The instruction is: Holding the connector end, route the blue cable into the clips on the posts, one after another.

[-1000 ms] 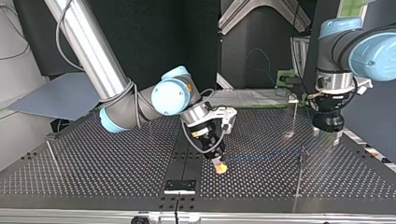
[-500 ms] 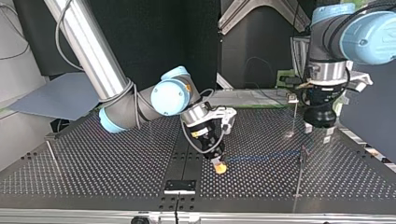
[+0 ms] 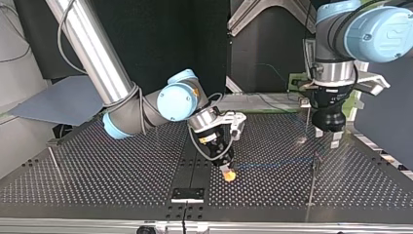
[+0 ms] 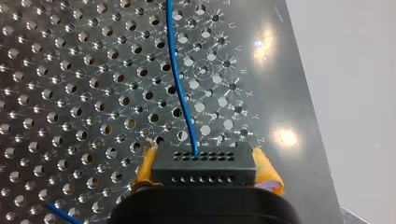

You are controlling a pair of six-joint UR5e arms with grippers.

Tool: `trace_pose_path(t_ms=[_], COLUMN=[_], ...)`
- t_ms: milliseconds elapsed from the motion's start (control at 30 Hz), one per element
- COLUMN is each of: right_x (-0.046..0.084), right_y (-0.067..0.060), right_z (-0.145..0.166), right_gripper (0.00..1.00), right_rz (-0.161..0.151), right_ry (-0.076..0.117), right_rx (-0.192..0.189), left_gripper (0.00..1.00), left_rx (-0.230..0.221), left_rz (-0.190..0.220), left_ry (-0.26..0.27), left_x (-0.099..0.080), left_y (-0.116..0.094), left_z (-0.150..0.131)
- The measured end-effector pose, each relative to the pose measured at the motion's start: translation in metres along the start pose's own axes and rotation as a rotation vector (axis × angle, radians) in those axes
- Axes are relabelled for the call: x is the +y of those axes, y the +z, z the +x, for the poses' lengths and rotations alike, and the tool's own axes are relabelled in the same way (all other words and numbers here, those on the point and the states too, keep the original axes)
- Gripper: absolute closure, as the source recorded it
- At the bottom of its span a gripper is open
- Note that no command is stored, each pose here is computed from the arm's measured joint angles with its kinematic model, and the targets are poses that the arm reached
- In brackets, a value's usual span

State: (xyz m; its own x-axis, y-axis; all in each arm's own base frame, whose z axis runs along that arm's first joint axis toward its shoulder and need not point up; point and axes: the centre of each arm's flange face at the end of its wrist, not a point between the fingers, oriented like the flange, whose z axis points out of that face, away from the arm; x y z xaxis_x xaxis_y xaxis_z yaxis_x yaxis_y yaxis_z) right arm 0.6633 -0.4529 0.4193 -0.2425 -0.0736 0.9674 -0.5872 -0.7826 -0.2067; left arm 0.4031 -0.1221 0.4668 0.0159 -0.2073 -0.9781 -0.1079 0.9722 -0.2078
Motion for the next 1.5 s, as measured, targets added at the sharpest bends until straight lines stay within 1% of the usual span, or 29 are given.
trace_pose_path(t_ms=[167,333,433,600,733,1133,1500], right_x=[0.000,0.000,0.001,0.002,0.002,0.003,0.005], right_y=[0.000,0.000,0.000,0.000,0.000,0.000,-0.001], right_z=[0.000,0.000,0.000,0.000,0.000,-0.001,-0.001], right_gripper=[1.00,1.00,1.00,1.00,1.00,1.00,1.00], right_rz=[0.000,-0.001,-0.002,-0.003,-0.004,-0.005,-0.009], right_ry=[0.000,0.000,0.001,0.001,0.002,0.002,0.002], right_rx=[-0.001,-0.001,-0.002,-0.004,-0.004,-0.007,-0.011], left_gripper=[0.00,0.00,0.00,0.00,0.00,0.00,0.00], left_rx=[-0.027,-0.062,-0.070,-0.069,-0.067,-0.062,-0.062], left_rz=[0.005,0.025,0.032,0.030,0.027,0.010,0.008], left_ry=[0.049,0.105,0.138,0.183,0.191,0.190,0.191], left_x=[0.000,-0.001,-0.001,-0.001,0.000,0.002,0.003], left_y=[0.004,0.008,0.009,0.011,0.012,0.014,0.014], left_z=[-0.003,-0.007,-0.007,-0.006,-0.005,-0.003,-0.003])
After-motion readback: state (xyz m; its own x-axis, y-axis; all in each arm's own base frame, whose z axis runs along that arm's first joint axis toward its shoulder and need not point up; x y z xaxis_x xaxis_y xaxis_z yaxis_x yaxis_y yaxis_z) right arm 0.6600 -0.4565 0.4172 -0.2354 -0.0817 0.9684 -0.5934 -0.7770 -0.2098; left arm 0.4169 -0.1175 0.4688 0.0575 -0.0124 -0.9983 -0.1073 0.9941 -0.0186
